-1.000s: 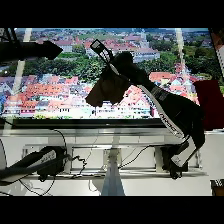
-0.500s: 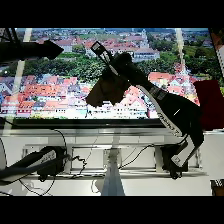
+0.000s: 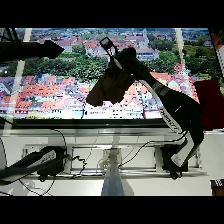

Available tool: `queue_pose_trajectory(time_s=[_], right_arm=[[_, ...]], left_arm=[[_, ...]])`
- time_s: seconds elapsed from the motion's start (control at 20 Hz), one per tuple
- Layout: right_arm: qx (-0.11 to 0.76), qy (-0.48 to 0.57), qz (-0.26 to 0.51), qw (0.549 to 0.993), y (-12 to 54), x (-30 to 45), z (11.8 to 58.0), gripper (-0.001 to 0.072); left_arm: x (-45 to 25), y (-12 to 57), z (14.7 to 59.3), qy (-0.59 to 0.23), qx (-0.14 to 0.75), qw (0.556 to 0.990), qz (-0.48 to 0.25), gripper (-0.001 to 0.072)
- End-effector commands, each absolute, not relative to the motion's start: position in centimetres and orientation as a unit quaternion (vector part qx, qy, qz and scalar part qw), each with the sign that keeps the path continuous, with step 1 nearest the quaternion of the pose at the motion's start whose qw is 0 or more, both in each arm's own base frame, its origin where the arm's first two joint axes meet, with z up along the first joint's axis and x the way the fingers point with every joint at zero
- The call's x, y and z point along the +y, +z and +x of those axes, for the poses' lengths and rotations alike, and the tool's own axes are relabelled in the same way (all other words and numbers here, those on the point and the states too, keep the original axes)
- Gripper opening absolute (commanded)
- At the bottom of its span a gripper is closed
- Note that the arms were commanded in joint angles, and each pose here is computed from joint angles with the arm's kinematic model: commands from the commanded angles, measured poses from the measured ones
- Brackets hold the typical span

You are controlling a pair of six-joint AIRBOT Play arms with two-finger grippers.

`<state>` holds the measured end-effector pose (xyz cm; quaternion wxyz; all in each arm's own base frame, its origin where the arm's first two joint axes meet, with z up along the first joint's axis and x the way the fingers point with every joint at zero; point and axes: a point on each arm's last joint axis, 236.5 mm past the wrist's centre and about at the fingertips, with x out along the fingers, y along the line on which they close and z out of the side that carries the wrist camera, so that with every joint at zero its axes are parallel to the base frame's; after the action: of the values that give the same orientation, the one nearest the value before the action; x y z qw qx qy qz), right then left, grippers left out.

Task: Fold the clothes and pants, and hang the long-sleeved shirts on hangers.

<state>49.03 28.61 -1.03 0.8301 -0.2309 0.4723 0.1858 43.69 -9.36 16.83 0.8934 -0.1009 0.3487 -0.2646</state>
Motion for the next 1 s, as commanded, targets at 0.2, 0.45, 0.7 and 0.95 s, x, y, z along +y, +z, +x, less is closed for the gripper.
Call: queue_pose_trajectory(time_s=[0.2,0.45,0.7,0.95], right_arm=[[0.336,0.19,-0.157,0.909,17.5,28.2,49.7,0.0007],[0.323,0.109,-0.111,0.934,26.9,16.8,46.3,0.0006],[0.416,0.018,-0.083,0.906,23.3,6.5,43.0,0.0006],[0.487,0.015,-0.041,0.872,14.6,3.8,39.2,0.0006]], left_arm=[[-8.7,17.1,43.7,-0.264,0.344,0.895,-0.103,0.07],[-6.5,17.7,41.9,-0.26,0.355,0.892,-0.102,0.0701],[-7.6,11.6,39.0,-0.285,0.427,0.85,-0.114,0.0701],[-10.6,2.5,34.6,-0.292,0.501,0.791,-0.194,0.0688]])
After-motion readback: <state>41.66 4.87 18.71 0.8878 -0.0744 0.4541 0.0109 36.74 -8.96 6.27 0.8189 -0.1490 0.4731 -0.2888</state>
